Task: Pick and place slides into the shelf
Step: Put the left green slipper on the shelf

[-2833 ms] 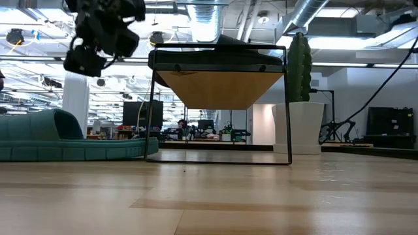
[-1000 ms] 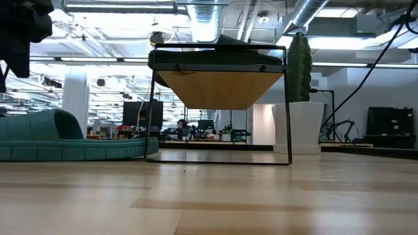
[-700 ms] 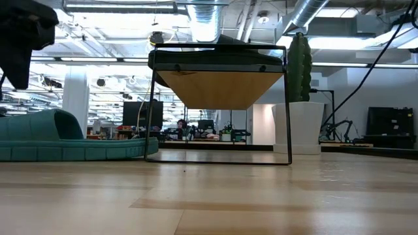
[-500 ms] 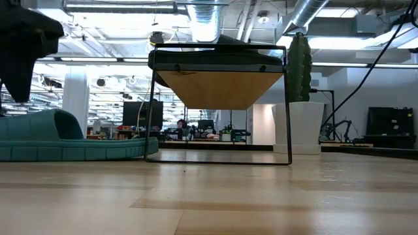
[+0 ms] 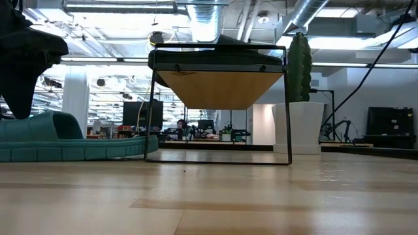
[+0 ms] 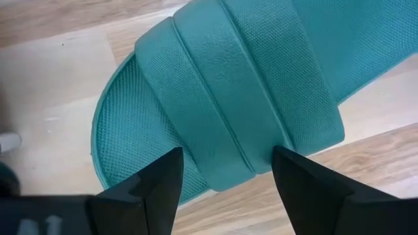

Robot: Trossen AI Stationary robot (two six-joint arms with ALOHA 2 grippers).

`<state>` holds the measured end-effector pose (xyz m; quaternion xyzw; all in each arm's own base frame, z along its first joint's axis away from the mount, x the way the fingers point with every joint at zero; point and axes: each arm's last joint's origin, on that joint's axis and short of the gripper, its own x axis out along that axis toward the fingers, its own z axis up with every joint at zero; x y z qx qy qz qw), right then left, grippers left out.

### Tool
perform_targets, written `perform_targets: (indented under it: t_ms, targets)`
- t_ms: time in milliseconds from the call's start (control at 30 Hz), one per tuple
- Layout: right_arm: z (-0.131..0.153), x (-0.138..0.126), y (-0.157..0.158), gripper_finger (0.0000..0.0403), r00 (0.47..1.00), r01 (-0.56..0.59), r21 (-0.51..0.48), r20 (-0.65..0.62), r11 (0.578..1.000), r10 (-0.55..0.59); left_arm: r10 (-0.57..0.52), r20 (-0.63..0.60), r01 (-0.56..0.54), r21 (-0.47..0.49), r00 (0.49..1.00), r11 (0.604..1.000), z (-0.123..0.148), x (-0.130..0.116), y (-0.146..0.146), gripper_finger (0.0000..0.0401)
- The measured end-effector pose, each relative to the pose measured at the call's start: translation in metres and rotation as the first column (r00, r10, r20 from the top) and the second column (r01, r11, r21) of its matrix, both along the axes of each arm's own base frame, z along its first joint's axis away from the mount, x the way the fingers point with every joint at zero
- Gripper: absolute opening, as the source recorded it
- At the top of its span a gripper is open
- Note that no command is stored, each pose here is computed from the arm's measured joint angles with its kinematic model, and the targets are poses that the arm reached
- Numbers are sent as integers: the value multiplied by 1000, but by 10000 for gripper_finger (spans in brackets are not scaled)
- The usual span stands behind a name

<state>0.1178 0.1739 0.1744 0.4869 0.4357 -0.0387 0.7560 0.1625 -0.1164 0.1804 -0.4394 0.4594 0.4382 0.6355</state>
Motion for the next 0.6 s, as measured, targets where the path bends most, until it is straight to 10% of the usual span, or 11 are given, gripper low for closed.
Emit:
perform_targets:
  t_ms: [600]
  targets:
    - [0, 0, 0, 121, 1000, -19, -19, 11, 1000, 19, 103, 56, -105, 42, 993, 994, 0, 14, 18, 222]
